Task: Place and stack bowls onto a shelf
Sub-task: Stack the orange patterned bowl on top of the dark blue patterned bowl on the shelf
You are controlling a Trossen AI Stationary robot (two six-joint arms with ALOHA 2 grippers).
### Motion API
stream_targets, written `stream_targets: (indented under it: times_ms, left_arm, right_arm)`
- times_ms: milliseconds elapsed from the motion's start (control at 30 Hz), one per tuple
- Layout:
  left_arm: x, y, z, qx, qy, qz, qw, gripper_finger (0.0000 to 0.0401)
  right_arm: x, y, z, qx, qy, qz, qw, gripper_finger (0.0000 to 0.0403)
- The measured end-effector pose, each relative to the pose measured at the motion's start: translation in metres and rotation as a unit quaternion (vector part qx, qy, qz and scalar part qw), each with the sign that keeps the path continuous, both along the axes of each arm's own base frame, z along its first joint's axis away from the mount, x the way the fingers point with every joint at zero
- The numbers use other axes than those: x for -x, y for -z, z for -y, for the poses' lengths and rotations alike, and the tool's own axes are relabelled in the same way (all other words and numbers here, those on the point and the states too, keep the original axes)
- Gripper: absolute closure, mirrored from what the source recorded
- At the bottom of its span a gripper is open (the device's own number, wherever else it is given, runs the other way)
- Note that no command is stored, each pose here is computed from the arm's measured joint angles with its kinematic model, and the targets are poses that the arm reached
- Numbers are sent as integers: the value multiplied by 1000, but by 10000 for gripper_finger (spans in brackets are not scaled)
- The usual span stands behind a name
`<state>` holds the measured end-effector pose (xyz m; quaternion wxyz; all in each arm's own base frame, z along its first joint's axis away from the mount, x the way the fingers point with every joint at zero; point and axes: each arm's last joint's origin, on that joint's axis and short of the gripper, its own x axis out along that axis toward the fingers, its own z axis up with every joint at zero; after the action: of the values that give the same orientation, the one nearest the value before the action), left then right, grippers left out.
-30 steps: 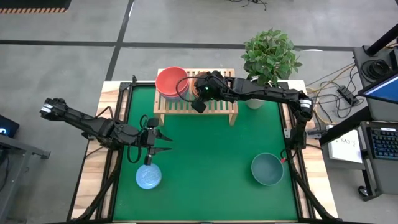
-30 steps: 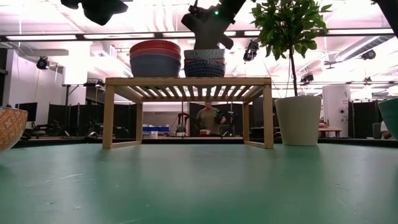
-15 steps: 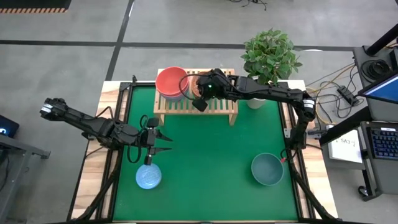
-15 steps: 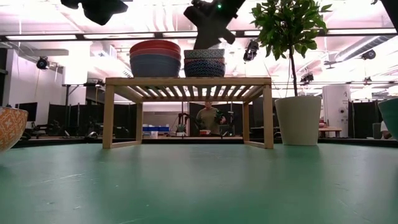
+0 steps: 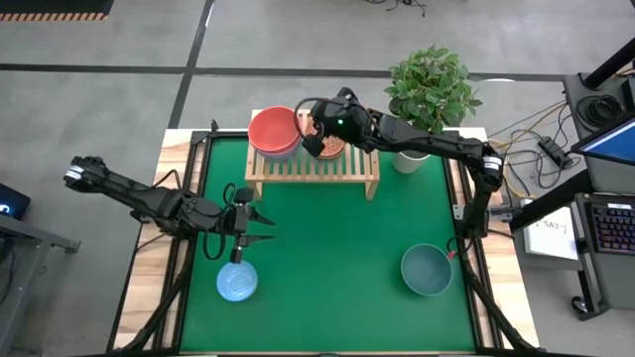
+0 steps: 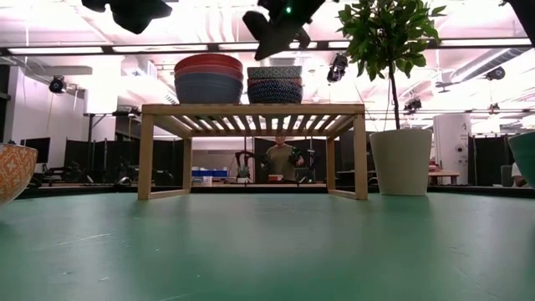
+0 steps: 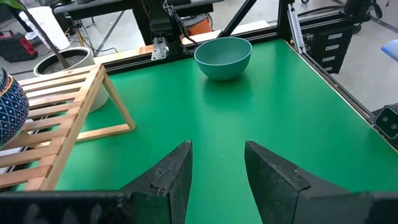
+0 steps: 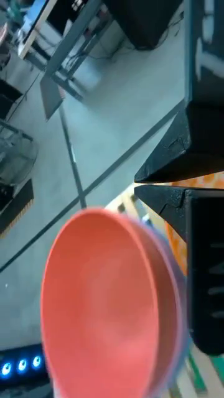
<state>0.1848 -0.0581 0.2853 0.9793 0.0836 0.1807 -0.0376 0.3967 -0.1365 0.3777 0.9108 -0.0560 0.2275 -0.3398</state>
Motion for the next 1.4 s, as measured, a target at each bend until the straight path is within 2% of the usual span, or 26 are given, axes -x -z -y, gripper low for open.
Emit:
stream_targets:
  times_ms: [133, 333, 633, 867, 1067, 1400]
  left_arm:
    - [0, 0, 0, -1, 1, 0, 1000, 271]
    - [0, 0, 0, -1, 1, 0, 1000, 271]
    - [0, 0, 0, -2, 0, -2, 1000, 271]
    - [0, 1, 0, -3, 1, -5, 1000, 271]
    - [1, 1, 0, -4, 0, -8, 1000, 271]
    - [1, 2, 0, -2, -1, -11, 1000, 271]
  right_arm:
    - [-3, 17, 15, -6, 15, -23, 1000, 394]
    - [-5, 31, 19, -6, 25, -31, 999, 394]
    - [-6, 28, 19, 15, 18, -21, 999, 394]
    - [3, 10, 15, 24, 17, -1, 1000, 394]
    - [9, 6, 3, 22, 2, 5, 1000, 394]
    - [18, 46, -1, 40, -9, 81, 996, 394]
